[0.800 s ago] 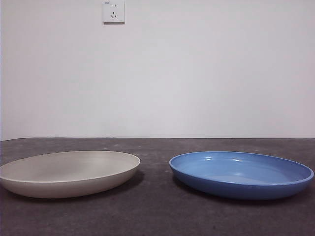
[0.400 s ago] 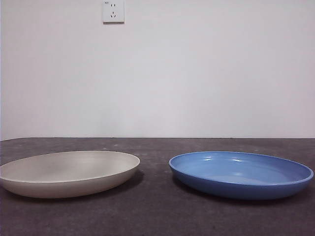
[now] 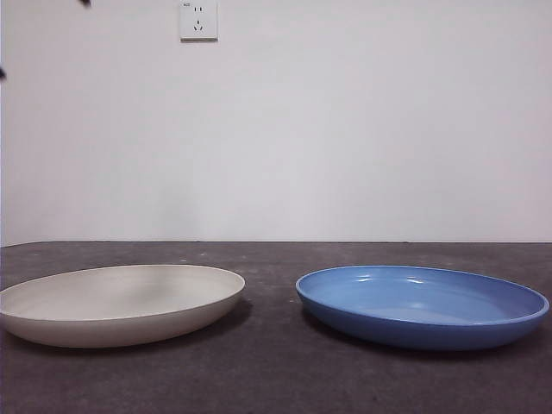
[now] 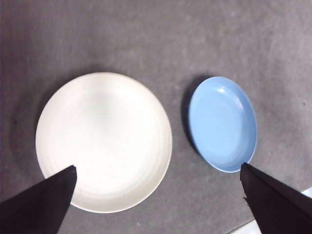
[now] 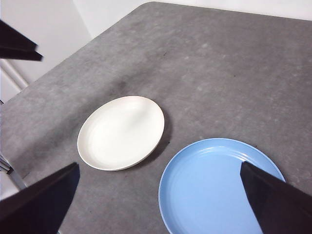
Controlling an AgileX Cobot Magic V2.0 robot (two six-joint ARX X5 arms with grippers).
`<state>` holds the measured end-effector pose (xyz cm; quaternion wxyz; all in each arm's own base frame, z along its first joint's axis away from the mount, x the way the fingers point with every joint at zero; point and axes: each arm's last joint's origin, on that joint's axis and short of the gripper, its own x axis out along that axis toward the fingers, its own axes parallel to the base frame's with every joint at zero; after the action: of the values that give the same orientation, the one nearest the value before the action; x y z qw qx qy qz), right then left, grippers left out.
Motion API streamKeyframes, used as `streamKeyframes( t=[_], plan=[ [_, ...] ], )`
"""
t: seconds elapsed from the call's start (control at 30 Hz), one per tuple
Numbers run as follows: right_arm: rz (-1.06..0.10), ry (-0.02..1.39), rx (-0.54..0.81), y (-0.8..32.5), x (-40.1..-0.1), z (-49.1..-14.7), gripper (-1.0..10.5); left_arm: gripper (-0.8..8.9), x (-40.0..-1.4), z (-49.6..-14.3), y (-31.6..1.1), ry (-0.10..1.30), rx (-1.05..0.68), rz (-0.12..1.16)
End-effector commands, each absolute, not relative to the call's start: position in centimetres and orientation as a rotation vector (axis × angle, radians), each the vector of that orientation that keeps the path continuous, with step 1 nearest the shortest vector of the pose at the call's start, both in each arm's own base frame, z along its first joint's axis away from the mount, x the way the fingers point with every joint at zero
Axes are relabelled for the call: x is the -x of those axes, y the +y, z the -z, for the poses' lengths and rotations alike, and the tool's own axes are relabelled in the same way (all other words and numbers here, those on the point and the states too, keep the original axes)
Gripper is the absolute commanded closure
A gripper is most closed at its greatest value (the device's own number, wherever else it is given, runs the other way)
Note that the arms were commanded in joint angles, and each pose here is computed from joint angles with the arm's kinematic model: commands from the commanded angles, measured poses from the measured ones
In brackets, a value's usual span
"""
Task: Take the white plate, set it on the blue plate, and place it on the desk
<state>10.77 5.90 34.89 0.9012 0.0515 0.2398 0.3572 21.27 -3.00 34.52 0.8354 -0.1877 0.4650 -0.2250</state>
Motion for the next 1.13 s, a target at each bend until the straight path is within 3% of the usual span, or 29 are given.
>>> streamKeyframes(
  t=[0.03,0.53,1.13],
  plan=[
    [-0.75,0.473,-0.1,6.0,-10.7,-35.4,3.5,0.98,-23.0,-33.8,-2.4,1.011,0.411,0.476],
    [-0.75,0.473,-0.1,6.0,-10.7,-35.4,3.5,0.98,-30.7,-24.1,0.3,1.312,0.517,0.349],
    [-0.746,0.471,-0.098,6.0,-10.8,-35.4,3.5,1.34,-33.1,-17.5,-1.8,1.532,0.508,0.365]
  ],
)
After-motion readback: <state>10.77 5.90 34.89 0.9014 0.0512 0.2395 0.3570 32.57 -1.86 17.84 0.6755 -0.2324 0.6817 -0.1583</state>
